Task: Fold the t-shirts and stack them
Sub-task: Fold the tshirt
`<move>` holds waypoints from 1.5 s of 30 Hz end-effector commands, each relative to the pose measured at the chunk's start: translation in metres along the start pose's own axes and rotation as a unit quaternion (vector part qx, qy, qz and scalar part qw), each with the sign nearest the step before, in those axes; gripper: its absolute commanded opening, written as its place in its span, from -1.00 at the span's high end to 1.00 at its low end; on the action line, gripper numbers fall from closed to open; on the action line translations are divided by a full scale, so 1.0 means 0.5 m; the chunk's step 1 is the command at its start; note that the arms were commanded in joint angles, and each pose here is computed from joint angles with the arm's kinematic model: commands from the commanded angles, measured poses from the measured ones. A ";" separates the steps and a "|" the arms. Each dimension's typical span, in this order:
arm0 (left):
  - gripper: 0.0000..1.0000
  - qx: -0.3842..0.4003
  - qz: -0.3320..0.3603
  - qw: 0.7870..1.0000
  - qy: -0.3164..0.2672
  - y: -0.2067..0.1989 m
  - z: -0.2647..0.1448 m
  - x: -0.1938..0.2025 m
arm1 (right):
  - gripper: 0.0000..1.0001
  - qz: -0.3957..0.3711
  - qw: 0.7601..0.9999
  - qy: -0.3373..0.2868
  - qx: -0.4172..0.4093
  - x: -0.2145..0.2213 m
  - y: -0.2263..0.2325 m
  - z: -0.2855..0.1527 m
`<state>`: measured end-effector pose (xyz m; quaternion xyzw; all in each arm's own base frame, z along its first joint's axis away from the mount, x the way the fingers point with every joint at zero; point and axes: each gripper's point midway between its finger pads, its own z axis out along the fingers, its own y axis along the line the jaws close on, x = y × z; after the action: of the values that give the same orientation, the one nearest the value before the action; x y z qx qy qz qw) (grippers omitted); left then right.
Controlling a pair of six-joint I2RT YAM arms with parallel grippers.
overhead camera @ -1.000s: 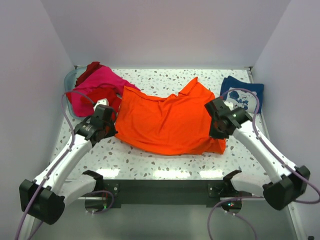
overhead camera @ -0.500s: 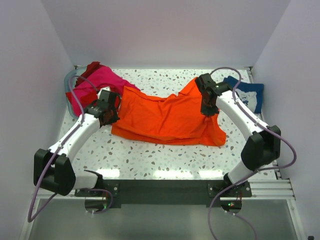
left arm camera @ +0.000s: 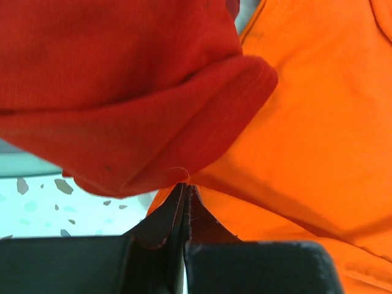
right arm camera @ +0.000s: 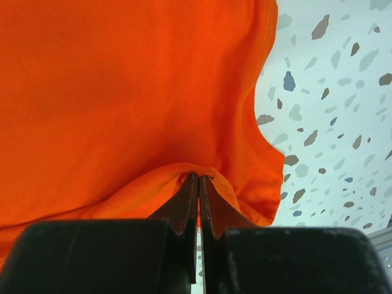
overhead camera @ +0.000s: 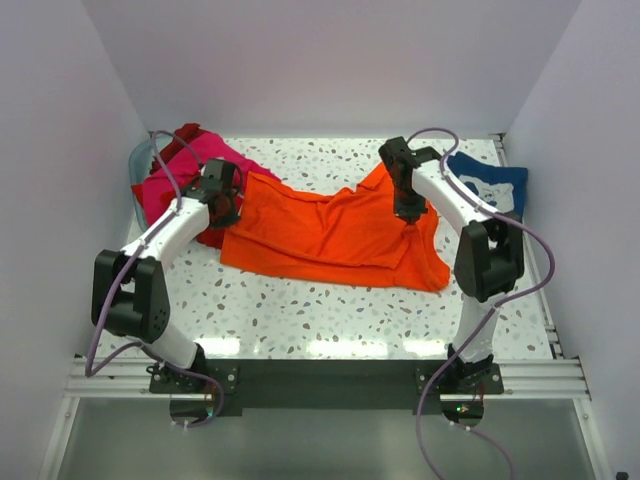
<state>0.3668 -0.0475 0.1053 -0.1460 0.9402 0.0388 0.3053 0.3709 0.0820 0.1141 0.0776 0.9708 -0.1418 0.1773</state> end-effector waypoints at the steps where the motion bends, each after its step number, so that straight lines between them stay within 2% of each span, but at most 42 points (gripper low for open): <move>1: 1.00 0.009 0.008 1.000 -0.027 -0.009 0.009 -0.056 | 1.00 0.005 1.000 -0.017 0.014 -0.040 -0.021 -0.006; 9: 1.00 0.013 0.015 0.999 -0.040 -0.029 0.029 -0.114 | 1.00 0.013 0.999 -0.029 -0.006 -0.124 -0.013 -0.011; 10: 0.96 0.015 0.013 0.999 -0.045 -0.033 0.026 -0.124 | 0.91 0.014 1.000 -0.027 -0.009 -0.131 -0.013 -0.009; 11: 0.56 0.023 0.009 0.998 -0.058 -0.042 0.014 -0.151 | 0.63 0.022 0.999 -0.036 -0.017 -0.148 -0.015 -0.026; 12: 0.30 0.030 0.007 0.998 -0.061 -0.050 0.010 -0.161 | 0.02 0.026 0.999 -0.038 -0.019 -0.157 -0.025 -0.032; 13: 0.04 0.037 0.007 0.997 -0.064 -0.057 0.002 -0.170 | -0.17 0.028 0.998 -0.042 -0.024 -0.161 -0.029 -0.041; 14: -0.38 0.047 0.002 0.996 -0.076 -0.066 -0.011 -0.191 | -0.29 0.035 0.998 -0.047 -0.026 -0.162 -0.044 -0.054; 16: -0.66 0.063 -0.003 0.994 -0.087 -0.077 -0.030 -0.204 | -0.49 0.035 0.998 -0.049 -0.035 -0.150 -0.054 -0.065; 17: -0.81 0.071 -0.005 0.993 -0.089 -0.081 -0.039 -0.200 | -0.51 0.037 0.997 -0.049 -0.038 -0.127 -0.069 -0.069; 18: -0.84 0.078 -0.006 0.993 -0.091 -0.089 -0.045 -0.196 | -0.54 0.036 0.997 -0.045 -0.043 -0.109 -0.072 -0.069; 22: -0.90 0.102 0.001 0.991 -0.086 -0.118 -0.064 -0.136 | -0.55 0.047 0.995 -0.031 -0.077 -0.007 -0.088 -0.055; 23: -0.92 0.104 0.005 0.992 -0.075 -0.115 -0.063 -0.100 | -0.55 0.049 0.996 -0.014 -0.078 0.034 -0.093 -0.024; 24: -0.93 0.114 0.004 0.991 -0.067 -0.130 -0.065 -0.076 | -0.55 0.055 0.994 -0.022 -0.092 0.046 -0.099 -0.035; 26: -0.93 0.120 0.005 0.992 -0.051 -0.133 -0.052 -0.021 | -0.52 0.055 0.992 0.001 -0.115 0.095 -0.099 -0.009; 28: -0.94 0.130 0.004 0.991 -0.037 -0.141 -0.045 0.027 | -0.50 0.051 0.989 -0.002 -0.136 0.112 -0.102 -0.007; 34: -0.96 0.136 0.004 0.991 -0.005 -0.139 -0.006 0.105 | -0.40 0.050 0.988 0.008 -0.145 0.138 -0.127 0.037; 45: -0.97 0.107 0.016 0.994 0.019 -0.122 0.057 0.157 | -0.16 0.050 0.984 0.057 -0.162 0.169 -0.128 0.099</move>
<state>0.3279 -0.1182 0.0404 -0.0845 0.9546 -0.0534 0.2807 0.2952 0.0088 0.0610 0.1226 0.9820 0.0133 0.1427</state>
